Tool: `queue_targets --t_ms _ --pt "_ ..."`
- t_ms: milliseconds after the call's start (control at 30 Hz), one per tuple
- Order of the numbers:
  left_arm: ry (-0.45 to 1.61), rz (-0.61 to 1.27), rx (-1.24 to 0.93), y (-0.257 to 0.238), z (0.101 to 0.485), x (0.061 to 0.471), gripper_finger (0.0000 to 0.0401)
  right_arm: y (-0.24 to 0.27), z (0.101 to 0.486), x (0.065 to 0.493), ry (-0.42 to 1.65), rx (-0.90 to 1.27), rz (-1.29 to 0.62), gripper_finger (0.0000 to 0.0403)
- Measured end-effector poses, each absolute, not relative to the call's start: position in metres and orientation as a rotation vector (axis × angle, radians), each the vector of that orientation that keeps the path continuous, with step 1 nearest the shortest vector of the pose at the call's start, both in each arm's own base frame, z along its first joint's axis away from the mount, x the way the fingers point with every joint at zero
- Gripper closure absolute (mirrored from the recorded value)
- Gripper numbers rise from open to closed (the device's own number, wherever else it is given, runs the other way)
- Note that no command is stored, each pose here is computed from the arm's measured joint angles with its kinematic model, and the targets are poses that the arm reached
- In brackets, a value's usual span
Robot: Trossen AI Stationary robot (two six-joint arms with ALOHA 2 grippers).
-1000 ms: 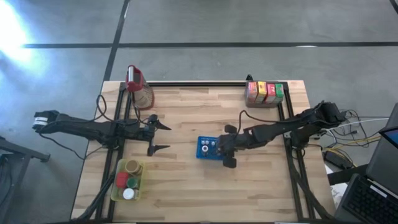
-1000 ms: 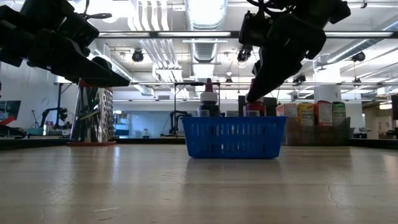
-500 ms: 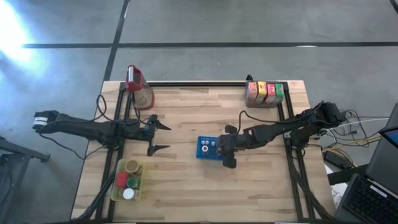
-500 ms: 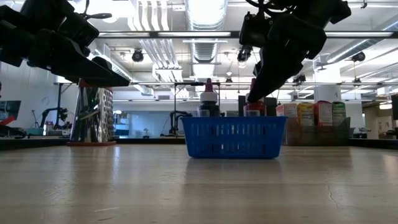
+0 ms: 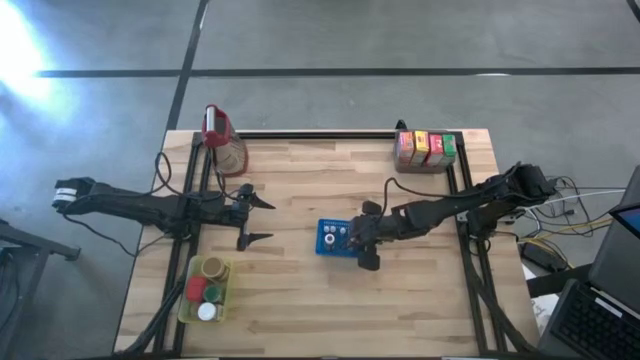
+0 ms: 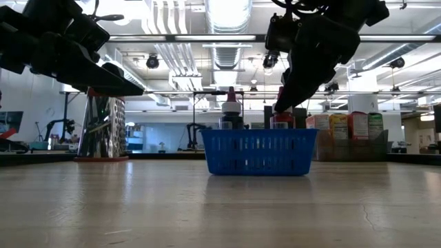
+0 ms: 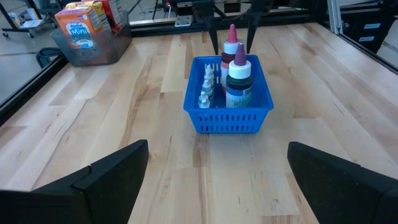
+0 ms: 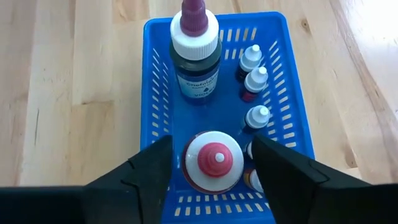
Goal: Pick & Place Kitchen Items
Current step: Return to Home Position
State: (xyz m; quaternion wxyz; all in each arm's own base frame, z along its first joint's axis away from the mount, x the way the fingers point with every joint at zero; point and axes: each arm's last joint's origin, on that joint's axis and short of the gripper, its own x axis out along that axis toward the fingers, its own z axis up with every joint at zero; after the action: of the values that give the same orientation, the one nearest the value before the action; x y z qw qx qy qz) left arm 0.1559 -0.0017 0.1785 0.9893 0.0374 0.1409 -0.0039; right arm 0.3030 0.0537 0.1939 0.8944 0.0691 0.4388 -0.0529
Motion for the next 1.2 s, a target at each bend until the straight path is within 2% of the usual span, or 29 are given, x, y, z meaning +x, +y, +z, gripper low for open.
queue_targets --t_ms 300,633,933,1067,1200 --pt "0.283 -0.008 0.075 -0.002 0.179 0.156 0.0011 0.054 0.203 0.303 0.948 0.136 -0.112 0.0117" --pt "0.285 -0.008 0.075 -0.002 0.178 0.156 0.0012 0.058 0.274 0.291 0.987 0.078 -0.084 0.0067" --pt "0.295 -0.008 0.075 -0.002 0.177 0.156 0.0012 0.051 0.335 0.229 0.757 0.118 -0.032 0.0040" --pt "0.294 -0.008 0.075 -0.002 0.177 0.156 0.0012 0.041 0.346 0.196 0.621 0.119 -0.100 0.0040" --pt "0.294 -0.008 0.075 -0.002 0.177 0.156 0.0012 0.030 0.340 0.167 0.504 0.110 -0.202 0.0048"
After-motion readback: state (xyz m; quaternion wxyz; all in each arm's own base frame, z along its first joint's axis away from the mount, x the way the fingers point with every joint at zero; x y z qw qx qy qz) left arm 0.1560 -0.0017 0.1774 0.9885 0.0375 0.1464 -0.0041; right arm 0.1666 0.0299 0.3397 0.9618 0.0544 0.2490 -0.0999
